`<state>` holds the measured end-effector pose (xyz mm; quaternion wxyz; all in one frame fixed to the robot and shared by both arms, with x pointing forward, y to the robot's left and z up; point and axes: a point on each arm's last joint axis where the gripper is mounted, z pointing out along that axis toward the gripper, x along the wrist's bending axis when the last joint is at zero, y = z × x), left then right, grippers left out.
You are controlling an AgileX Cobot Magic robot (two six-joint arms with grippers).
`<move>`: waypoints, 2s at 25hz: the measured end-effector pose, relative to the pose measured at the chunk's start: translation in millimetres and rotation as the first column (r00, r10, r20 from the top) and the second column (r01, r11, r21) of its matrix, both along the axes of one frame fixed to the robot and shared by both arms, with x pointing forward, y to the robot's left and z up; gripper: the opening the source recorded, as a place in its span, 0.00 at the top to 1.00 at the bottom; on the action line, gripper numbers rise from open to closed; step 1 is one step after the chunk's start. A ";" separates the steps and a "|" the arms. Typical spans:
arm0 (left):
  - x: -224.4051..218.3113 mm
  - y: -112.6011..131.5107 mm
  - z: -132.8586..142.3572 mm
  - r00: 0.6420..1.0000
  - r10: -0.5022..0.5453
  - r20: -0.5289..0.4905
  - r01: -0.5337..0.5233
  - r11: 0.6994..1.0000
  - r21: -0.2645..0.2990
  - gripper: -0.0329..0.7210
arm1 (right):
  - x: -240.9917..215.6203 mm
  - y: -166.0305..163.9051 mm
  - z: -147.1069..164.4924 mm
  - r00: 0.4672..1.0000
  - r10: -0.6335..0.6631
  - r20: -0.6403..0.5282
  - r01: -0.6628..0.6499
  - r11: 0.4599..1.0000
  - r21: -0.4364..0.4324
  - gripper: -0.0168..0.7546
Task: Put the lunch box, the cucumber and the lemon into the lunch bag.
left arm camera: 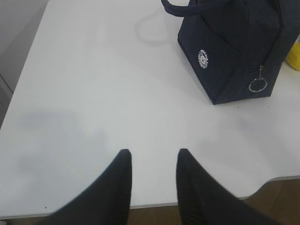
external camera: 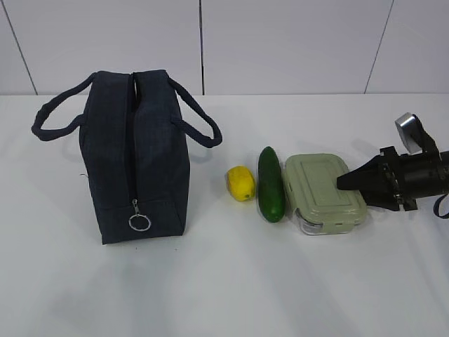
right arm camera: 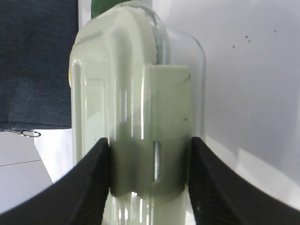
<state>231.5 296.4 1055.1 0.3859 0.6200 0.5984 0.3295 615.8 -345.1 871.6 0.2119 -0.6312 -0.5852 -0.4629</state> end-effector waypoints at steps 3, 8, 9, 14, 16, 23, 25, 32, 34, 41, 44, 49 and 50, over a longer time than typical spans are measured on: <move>0.0 0.0 0.0 1.000 0.000 0.000 0.000 1.000 0.000 0.64 | 0.0 0.0 0.0 1.000 -0.002 -0.003 0.002 1.000 0.001 0.48; 0.0 0.0 0.0 1.000 0.000 0.000 0.000 1.000 0.000 0.64 | -0.1 -0.3 1.3 1.000 -0.013 -0.021 0.013 1.000 0.002 0.49; 0.0 0.0 0.0 1.000 0.000 0.000 0.000 1.000 0.000 0.64 | -0.2 -0.4 2.6 1.000 -0.012 -0.021 0.012 1.000 -0.002 0.49; 0.0 0.0 0.0 1.000 0.000 0.000 0.000 1.000 0.000 0.64 | 0.0 -0.7 19.6 1.000 -0.022 0.004 0.022 1.000 -0.015 0.49; 0.0 0.0 0.0 1.000 0.000 0.000 0.000 1.000 0.000 0.64 | 0.0 -0.8 24.2 1.000 -0.026 0.009 0.027 1.000 -0.016 0.49; 1.6 -5.6 0.5 0.999 -0.039 -0.013 0.038 0.998 -0.057 0.64 | -0.6 -0.7 34.7 0.998 -0.053 -0.017 0.053 0.999 -0.008 0.49; 5.2 -9.0 1.4 0.998 -0.061 -0.030 0.058 0.994 -0.092 0.64 | -0.9 -0.6 44.1 0.998 -0.059 -0.003 0.059 0.998 -0.011 0.49; 39.8 -26.8 17.6 0.969 -0.172 -0.176 0.115 0.948 -0.298 0.64 | -3.7 0.5 75.7 0.995 -0.094 0.019 0.094 0.996 -0.002 0.49; 55.3 -30.2 20.5 0.960 -0.185 -0.208 0.103 0.931 -0.349 0.64 | -4.1 1.7 83.7 0.994 -0.105 0.026 0.105 0.994 0.005 0.49; 119.2 -34.8 21.3 0.918 -0.186 -0.351 0.027 0.911 -0.411 0.64 | -5.9 26.6 111.1 0.995 -0.076 0.070 0.075 0.997 0.026 0.49; 150.8 -34.6 21.7 0.902 -0.197 -0.384 0.045 0.928 -0.369 0.64 | -7.6 38.4 122.4 0.993 -0.069 0.092 0.064 0.996 0.056 0.49; 203.5 -36.3 29.3 0.891 -0.213 -0.402 0.065 0.934 -0.350 0.63 | -3.9 54.2 135.9 0.988 -0.101 0.119 0.083 0.985 0.148 0.49; 213.9 -37.3 29.7 0.888 -0.218 -0.404 0.066 0.931 -0.358 0.63 | -3.3 57.1 137.0 0.987 -0.103 0.120 0.083 0.983 0.161 0.49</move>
